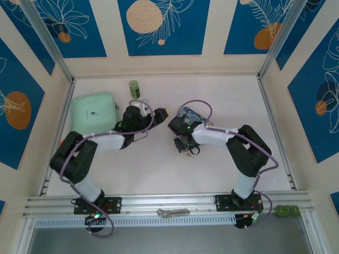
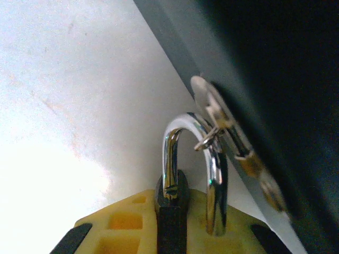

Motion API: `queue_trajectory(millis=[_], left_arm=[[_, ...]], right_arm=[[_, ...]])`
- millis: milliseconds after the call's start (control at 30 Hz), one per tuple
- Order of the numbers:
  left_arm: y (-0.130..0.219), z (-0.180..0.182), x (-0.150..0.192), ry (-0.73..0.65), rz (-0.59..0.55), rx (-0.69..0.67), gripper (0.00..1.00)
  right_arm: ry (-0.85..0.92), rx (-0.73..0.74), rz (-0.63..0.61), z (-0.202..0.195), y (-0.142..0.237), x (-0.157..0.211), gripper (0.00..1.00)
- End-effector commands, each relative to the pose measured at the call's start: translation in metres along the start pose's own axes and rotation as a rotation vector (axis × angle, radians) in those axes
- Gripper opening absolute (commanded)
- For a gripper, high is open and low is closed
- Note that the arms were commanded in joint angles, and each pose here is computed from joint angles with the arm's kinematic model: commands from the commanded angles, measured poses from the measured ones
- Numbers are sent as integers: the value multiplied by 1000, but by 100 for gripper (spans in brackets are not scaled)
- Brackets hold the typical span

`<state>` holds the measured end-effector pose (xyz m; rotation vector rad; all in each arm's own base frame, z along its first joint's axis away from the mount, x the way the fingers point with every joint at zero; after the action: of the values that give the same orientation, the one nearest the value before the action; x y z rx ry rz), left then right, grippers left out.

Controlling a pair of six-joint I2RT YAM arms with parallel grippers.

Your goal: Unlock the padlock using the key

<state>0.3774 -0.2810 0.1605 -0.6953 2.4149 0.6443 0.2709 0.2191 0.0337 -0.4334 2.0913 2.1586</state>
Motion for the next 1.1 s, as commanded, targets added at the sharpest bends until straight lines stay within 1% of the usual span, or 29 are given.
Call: queue_trajectory(millis=[0,100,233,367,467,633,767,867,900,967,1000,1067], left_arm=[[-24,1,-3,-76,32,34,94],[-44,9,3,-46,57,57,91],[-64,6,21,-1,95,99,85],[-71,3,38,13,124,110,76],[-72,1,47,37,129,128,67],[-73,-1,66,66,151,153,44],[-75,-6,80,91,170,184,32],[-75,-11,89,111,186,208,29],[-75,-13,92,112,189,212,28],[-73,-14,95,116,194,213,28],[-71,-14,95,119,192,211,28],[-67,-12,94,120,181,202,28]], right_arm=[[69,-169,4,12,12,-2,0],[78,-236,-16,13,19,-10,0],[110,-252,-43,13,20,-16,0],[132,-249,-70,13,19,-20,0],[141,-241,-112,12,19,-28,0],[175,-221,-192,16,25,-52,0],[235,-217,-245,21,31,-66,0],[251,-218,-271,21,33,-74,0],[238,-245,-266,23,34,-76,0],[168,-347,-219,27,40,-76,0],[115,-373,-195,26,41,-76,0],[-11,-428,-111,21,41,-74,0]])
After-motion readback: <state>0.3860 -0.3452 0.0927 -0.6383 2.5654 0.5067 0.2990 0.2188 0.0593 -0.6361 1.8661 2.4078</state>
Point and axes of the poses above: each hand's point on the last joint's axis, 136 mm out from that joint toward the fingers, its own y axis back along the fingers, its own z axis along the line the jaws close on, x = y × z, the point moved 1 cm from there along y, back along the fingers, and after that the axes turned 11 degrees about -y, right-handed, at the moved point
